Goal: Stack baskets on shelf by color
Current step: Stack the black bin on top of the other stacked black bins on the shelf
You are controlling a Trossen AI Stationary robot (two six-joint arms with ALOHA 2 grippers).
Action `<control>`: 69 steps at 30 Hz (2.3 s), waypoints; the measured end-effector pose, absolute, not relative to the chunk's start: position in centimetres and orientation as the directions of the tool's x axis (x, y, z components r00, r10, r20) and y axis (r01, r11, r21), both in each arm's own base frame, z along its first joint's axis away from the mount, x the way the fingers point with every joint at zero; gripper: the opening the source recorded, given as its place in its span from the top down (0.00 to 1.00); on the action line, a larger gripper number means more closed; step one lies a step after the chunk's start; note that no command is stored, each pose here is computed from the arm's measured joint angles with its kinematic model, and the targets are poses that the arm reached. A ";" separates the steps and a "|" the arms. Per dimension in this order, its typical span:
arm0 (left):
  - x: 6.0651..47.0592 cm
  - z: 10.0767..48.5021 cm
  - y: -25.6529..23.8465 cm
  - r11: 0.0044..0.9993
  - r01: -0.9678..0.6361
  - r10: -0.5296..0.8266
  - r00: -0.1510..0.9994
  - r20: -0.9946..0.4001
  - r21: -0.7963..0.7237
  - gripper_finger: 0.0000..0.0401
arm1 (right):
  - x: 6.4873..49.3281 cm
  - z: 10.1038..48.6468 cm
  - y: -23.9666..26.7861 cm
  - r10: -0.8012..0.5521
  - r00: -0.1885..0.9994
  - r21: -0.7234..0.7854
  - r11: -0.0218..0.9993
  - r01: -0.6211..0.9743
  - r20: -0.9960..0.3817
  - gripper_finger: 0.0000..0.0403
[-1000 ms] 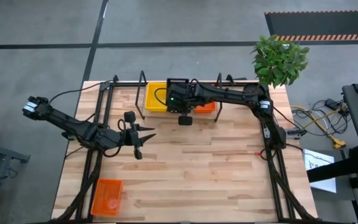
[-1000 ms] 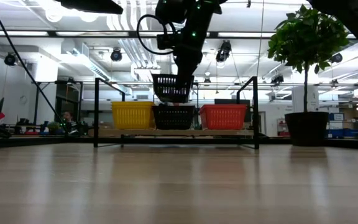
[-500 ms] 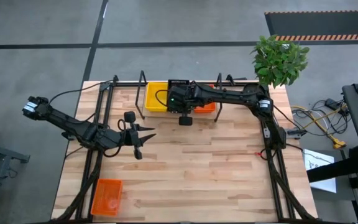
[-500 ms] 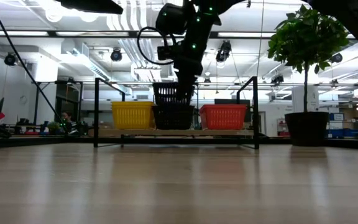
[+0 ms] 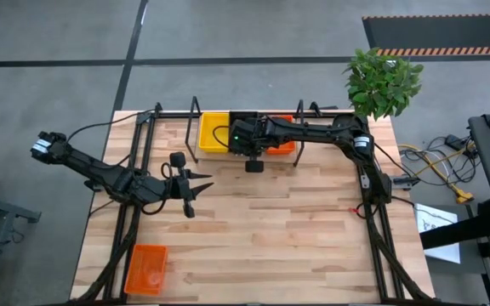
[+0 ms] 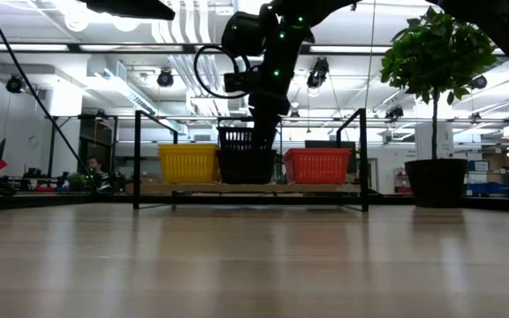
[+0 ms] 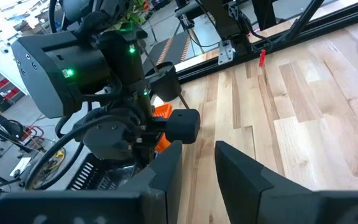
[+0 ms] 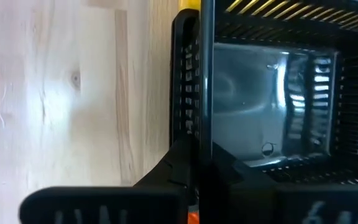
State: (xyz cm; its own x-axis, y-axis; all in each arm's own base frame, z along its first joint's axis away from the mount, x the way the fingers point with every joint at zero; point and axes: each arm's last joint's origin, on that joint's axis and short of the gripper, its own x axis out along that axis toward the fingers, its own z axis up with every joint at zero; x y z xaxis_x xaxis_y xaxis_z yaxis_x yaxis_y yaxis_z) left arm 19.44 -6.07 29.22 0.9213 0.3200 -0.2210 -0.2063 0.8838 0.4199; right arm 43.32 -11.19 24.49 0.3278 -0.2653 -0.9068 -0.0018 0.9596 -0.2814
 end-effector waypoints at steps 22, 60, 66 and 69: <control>19.4 29.2 -6.1 0.884 -0.205 0.319 0.921 -0.221 0.420 0.80 | 42.8 26.9 -10.9 -0.257 0.315 -0.261 0.965 0.029 -0.914 0.69; 19.4 29.2 -6.1 0.884 -0.205 0.320 0.921 -0.222 0.421 0.80 | 43.1 23.6 -9.1 -0.194 0.269 -0.210 0.977 -0.030 -0.943 0.98; 19.4 29.2 -6.1 0.883 -0.205 0.320 0.921 -0.222 0.421 0.80 | 42.8 23.3 -9.5 -0.221 0.248 -0.235 0.972 -0.026 -0.943 0.98; 19.4 29.2 -6.1 0.883 -0.205 0.320 0.921 -0.222 0.421 0.80 | 42.7 23.0 -9.6 -0.216 0.239 -0.229 0.973 -0.027 -0.947 0.98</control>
